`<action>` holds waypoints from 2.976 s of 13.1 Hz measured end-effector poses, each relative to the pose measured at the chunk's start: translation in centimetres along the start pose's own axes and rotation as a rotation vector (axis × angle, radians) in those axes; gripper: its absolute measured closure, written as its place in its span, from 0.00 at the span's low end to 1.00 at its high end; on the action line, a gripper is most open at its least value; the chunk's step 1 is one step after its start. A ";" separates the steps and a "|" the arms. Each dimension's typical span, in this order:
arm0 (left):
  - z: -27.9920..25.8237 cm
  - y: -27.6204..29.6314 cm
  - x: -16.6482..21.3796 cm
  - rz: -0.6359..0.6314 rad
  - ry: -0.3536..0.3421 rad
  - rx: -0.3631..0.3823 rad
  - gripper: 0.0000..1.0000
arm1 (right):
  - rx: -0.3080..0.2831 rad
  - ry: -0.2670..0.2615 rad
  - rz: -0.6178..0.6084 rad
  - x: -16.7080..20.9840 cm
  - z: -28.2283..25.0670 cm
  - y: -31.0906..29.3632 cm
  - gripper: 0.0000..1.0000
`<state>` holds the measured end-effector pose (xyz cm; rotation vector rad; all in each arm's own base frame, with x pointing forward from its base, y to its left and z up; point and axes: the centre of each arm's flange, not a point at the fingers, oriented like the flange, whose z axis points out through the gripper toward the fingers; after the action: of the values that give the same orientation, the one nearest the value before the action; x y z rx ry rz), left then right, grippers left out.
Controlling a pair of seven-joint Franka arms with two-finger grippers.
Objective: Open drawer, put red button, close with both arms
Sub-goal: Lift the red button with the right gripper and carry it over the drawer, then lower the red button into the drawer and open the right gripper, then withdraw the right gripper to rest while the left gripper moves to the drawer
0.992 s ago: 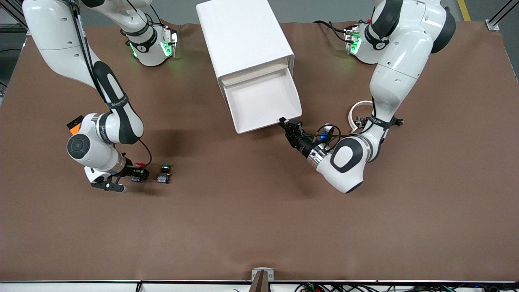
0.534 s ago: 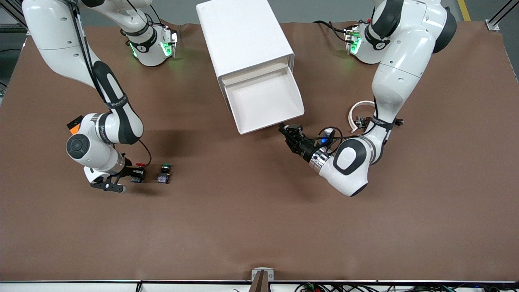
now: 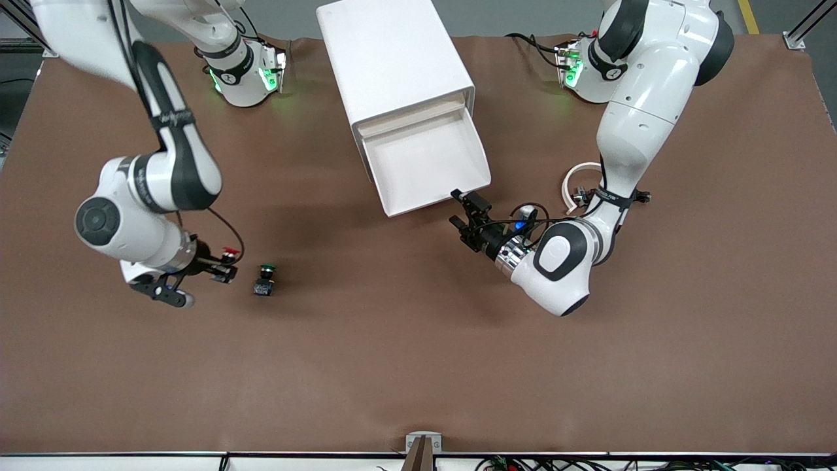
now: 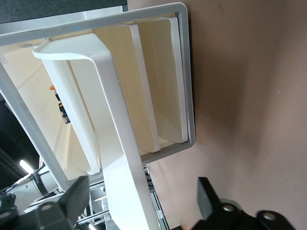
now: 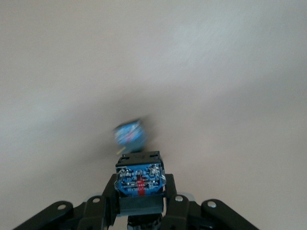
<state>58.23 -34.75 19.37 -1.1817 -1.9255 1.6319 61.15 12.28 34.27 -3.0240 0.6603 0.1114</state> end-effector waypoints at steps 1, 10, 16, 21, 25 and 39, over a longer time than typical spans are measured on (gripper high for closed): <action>-0.1 -0.1 -0.1 0.009 -0.001 -0.003 0.00 | -0.003 -0.006 0.043 -2.6 -1.7 -2.9 0.59; -3.4 -2.8 -1.3 0.436 0.137 -0.169 0.00 | 0.012 -0.001 0.367 -24.2 -6.5 -21.4 0.59; -7.0 -4.1 -3.0 0.938 0.244 -0.369 0.00 | 0.002 0.002 0.439 -31.1 -4.9 -24.5 0.59; -8.9 -4.3 -4.3 1.224 0.508 -0.559 0.00 | -0.012 0.039 0.460 -35.5 0.2 -27.0 0.59; -8.8 -5.1 -6.0 1.328 0.687 -0.662 0.00 | 0.005 0.075 0.474 -36.6 2.2 -27.9 0.59; -2.7 -7.9 -7.2 1.331 1.232 -0.619 0.00 | -0.068 0.096 0.232 -25.8 -7.3 -25.2 0.00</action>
<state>61.60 -38.49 29.25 -3.0258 -0.6619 0.1004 48.74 45.39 44.27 -3.0201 1.0346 -0.0035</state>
